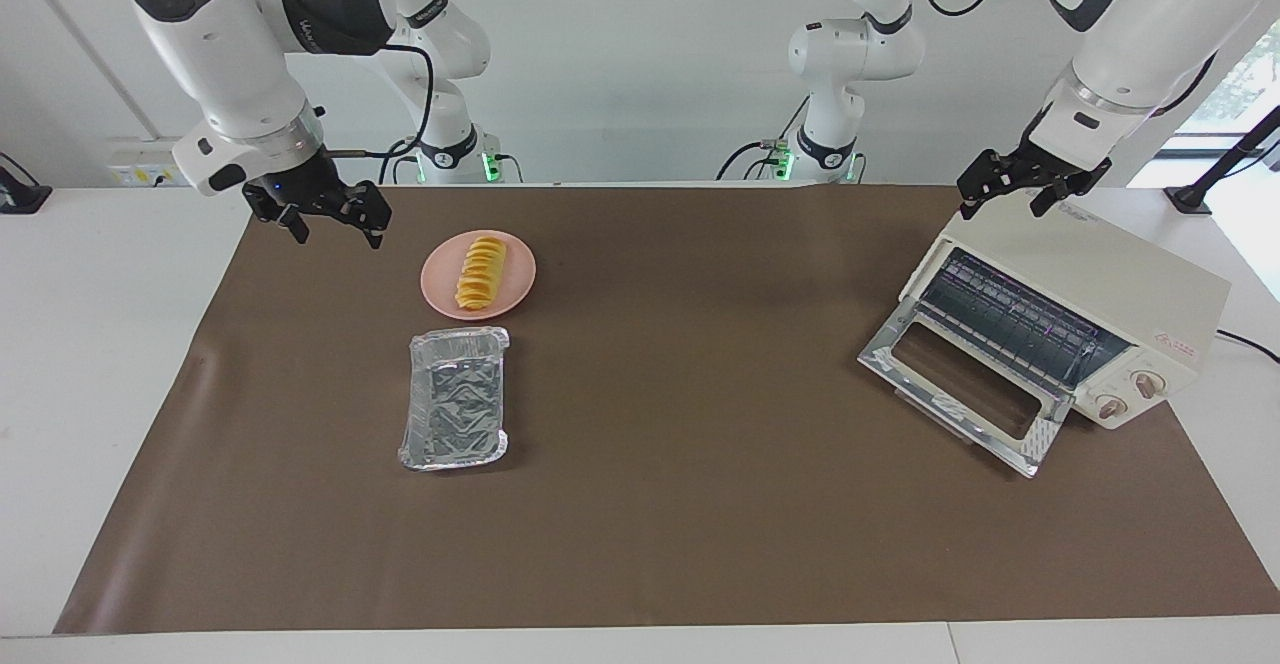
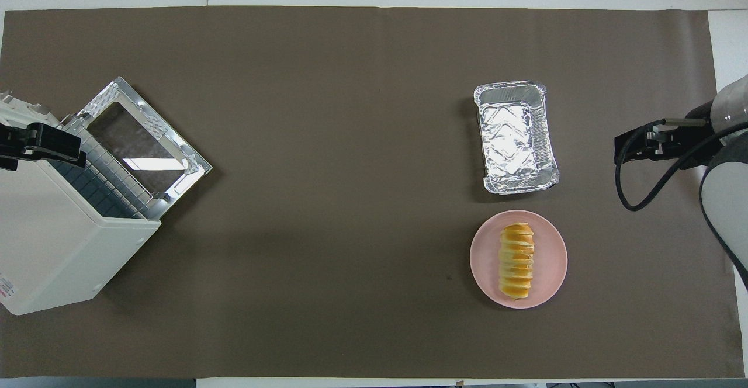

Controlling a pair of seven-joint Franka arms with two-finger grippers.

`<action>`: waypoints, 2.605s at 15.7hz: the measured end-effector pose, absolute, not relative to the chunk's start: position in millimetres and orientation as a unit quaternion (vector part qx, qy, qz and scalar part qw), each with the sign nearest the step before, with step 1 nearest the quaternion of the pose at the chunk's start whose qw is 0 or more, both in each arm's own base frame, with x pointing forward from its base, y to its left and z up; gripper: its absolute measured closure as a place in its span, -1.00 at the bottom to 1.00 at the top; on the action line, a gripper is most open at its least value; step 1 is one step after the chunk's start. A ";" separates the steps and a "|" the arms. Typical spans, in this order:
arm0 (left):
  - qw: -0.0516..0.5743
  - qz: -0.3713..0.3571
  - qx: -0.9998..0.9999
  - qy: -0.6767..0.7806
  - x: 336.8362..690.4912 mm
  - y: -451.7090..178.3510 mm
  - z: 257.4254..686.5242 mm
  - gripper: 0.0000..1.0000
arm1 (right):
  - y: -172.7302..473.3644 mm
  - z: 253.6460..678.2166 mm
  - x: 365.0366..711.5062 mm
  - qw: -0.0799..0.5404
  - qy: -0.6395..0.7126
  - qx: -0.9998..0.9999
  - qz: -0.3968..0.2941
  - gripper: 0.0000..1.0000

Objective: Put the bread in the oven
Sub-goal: 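Move the right gripper down toward the bread roll on the pink plate, then grasp the yellow bread roll with the right gripper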

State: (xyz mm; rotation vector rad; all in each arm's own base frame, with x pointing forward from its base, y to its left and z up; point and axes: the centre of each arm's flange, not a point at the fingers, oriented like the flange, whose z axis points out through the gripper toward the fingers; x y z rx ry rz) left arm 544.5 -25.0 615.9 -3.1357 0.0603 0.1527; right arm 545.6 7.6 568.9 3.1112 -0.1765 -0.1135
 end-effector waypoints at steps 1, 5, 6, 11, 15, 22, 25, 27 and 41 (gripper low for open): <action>0.001 0.049 -0.999 0.019 544.5 -25.0 615.9 -1.00 | 7.0 568.7 545.5 0.012 -0.057 0.998 -0.037 -1.00; 0.001 0.049 -0.999 0.019 544.5 -25.0 615.9 -1.00 | 7.6 567.9 545.3 0.012 -0.057 0.998 -0.038 -1.00; 0.001 0.049 -0.999 0.019 544.5 -25.0 615.9 -1.00 | 8.5 567.8 545.1 0.012 -0.056 0.998 -0.039 -1.00; 0.001 0.049 -0.999 0.019 544.5 -25.0 615.9 -1.00 | 18.8 564.0 535.2 0.014 -0.030 0.997 -0.069 -1.00; 0.001 0.049 -0.999 0.019 544.5 -25.0 615.9 -1.00 | 38.0 530.8 513.0 0.013 -0.010 0.997 -0.079 -1.00; 0.001 0.049 -0.999 0.019 544.5 -25.0 615.9 -1.00 | 106.2 442.4 454.6 0.023 -0.015 0.998 -0.058 -1.00; 0.001 0.049 -0.999 0.019 544.5 -25.0 615.9 -1.00 | 113.0 395.9 438.2 0.009 -0.045 0.998 -0.053 -0.99; 0.001 0.049 -0.999 0.019 544.5 -25.0 615.9 -1.00 | 110.2 368.5 429.0 0.002 -0.066 0.997 -0.039 -0.98; 0.001 0.049 -0.999 0.019 544.5 -25.0 615.9 -1.00 | 100.9 301.1 401.4 -0.020 -0.102 0.994 -0.042 -0.48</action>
